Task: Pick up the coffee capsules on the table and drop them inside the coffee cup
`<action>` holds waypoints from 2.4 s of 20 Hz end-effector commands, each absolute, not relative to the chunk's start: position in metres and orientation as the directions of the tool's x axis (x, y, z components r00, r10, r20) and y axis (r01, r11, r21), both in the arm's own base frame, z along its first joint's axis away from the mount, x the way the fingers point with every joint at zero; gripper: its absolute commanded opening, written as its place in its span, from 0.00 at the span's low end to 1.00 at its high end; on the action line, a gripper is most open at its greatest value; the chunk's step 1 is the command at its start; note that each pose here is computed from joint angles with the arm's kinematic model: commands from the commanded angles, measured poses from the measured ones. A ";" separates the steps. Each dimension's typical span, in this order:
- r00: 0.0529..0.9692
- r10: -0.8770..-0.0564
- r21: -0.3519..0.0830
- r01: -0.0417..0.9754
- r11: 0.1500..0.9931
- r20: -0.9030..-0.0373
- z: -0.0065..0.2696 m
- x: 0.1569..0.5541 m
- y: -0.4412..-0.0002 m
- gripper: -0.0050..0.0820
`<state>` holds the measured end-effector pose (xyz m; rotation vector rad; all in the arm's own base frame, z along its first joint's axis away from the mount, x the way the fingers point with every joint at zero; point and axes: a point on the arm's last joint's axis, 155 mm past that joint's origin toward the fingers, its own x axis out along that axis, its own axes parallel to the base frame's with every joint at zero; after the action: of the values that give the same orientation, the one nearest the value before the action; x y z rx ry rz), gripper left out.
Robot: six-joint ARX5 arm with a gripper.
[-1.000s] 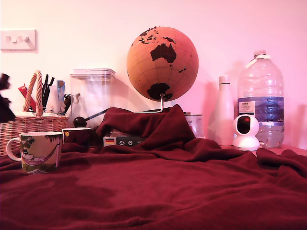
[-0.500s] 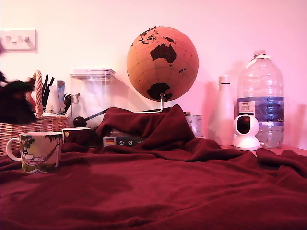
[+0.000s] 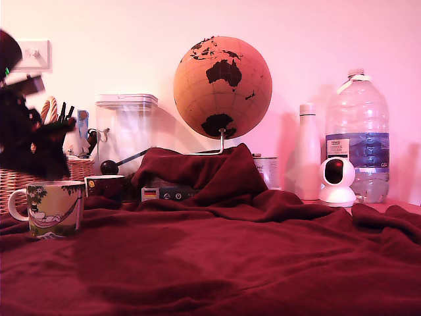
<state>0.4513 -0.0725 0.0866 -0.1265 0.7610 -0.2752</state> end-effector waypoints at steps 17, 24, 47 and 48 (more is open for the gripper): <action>0.671 -0.294 -0.213 0.202 0.956 -0.681 0.081 0.450 -0.074 0.31; 0.683 -0.294 -0.200 0.216 0.956 -0.669 0.089 0.450 -0.074 0.79; 0.707 -0.296 -0.172 0.244 0.955 -0.642 0.166 0.398 -0.071 0.68; 0.707 -0.296 -0.170 0.245 0.954 -0.642 0.169 0.395 -0.071 0.62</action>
<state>0.3950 -0.0695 0.1601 -0.0865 0.7469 -0.2918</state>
